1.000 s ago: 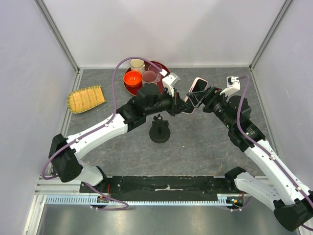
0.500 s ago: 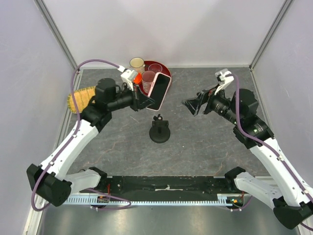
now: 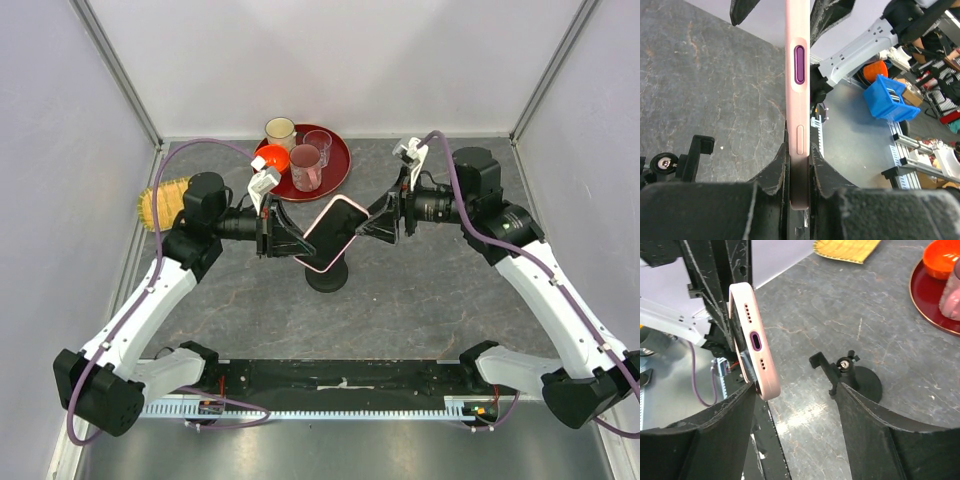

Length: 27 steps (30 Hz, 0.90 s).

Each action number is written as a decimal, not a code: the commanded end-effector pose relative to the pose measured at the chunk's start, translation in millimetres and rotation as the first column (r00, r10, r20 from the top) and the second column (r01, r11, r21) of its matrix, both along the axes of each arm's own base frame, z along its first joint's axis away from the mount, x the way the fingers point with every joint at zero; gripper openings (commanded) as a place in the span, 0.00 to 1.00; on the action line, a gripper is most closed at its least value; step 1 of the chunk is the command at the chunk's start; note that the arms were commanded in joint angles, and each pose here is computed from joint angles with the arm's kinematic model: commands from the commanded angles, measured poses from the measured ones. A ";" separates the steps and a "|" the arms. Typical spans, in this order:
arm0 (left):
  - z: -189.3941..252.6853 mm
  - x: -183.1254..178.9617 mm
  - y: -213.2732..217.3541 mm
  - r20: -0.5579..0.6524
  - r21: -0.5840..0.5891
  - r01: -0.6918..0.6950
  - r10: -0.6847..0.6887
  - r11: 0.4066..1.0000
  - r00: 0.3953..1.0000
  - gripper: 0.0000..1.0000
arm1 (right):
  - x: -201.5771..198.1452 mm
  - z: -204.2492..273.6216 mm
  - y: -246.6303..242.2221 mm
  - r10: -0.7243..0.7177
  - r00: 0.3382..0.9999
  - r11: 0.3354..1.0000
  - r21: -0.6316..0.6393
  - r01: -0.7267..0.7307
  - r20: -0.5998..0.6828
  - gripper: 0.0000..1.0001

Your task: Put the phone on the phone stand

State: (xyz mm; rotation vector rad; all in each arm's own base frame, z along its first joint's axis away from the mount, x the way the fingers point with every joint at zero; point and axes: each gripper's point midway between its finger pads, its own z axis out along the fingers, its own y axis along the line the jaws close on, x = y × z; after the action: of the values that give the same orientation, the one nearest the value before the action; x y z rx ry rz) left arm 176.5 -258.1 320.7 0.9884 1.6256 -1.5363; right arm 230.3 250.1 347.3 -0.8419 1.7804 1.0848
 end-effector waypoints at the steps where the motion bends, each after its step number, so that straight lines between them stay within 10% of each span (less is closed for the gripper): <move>1: 32.7 -30.0 4.4 0.151 -0.078 0.159 -0.146 0.984 0.978 0.02 | -34.9 33.0 6.1 0.223 0.974 0.969 0.102 -0.227 0.048 0.71; 24: 10.2 -24.0 -5.4 0.087 -0.057 0.176 -0.171 0.983 0.981 0.02 | -50.3 32.2 41.9 0.361 0.932 0.910 0.232 -0.344 -0.033 0.33; 27: 8.6 -23.8 -5.3 0.083 -0.055 0.172 -0.167 0.984 0.983 0.02 | -52.0 33.8 42.5 0.358 0.933 0.909 0.231 -0.346 -0.014 0.06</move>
State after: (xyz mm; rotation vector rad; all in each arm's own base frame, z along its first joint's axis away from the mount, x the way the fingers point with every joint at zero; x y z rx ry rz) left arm 157.0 -263.7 319.1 1.1134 1.5411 -1.6411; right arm 185.9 290.8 372.7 -0.9797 1.6128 1.5161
